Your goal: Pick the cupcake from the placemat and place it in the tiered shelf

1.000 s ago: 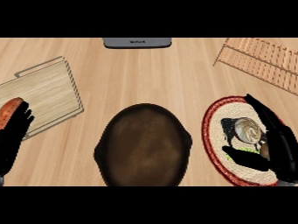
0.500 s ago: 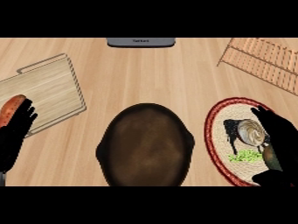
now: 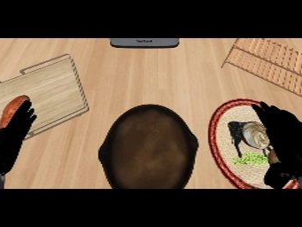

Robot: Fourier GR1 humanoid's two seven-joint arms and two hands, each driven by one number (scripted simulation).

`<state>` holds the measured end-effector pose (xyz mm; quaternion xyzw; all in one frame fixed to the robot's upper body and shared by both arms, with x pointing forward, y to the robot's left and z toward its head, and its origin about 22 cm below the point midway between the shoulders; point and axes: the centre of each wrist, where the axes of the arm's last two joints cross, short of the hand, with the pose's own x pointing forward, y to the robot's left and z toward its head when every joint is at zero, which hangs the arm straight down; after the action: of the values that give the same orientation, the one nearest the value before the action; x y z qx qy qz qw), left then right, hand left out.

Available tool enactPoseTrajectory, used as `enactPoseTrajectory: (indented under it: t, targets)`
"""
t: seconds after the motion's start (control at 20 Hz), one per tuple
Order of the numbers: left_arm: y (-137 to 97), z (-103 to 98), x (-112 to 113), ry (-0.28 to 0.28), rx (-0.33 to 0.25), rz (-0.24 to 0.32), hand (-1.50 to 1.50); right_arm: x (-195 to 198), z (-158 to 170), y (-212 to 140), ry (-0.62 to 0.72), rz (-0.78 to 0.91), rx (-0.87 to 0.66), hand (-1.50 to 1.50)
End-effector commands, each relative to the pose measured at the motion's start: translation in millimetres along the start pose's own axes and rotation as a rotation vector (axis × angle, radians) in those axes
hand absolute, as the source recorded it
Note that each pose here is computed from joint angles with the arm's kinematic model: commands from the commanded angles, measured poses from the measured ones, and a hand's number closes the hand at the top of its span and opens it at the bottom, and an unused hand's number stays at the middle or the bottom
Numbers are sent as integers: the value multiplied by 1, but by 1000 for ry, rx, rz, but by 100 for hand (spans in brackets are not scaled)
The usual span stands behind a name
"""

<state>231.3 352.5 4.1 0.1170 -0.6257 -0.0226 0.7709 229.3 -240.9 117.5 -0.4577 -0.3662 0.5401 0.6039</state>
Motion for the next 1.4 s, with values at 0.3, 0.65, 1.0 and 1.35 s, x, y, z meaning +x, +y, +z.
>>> enactPoseTrajectory:
  t: [0.3, 0.65, 1.0, 1.35]
  targets:
    - [-13, 5, -1, 40, -5, 24, 0, -1, -31, 35, 35, 58, 52, -150]
    - [-8, 4, 9, 26, 5, -2, 0, -36, -55, 26, 33, 32, 8, -150]
    - [-13, -17, -12, 24, 3, 1, 0, -36, -69, 59, 8, 51, -1, -150]
    - [1, -2, 1, 21, -16, 9, 0, -39, -88, 83, 21, 34, 62, -150]
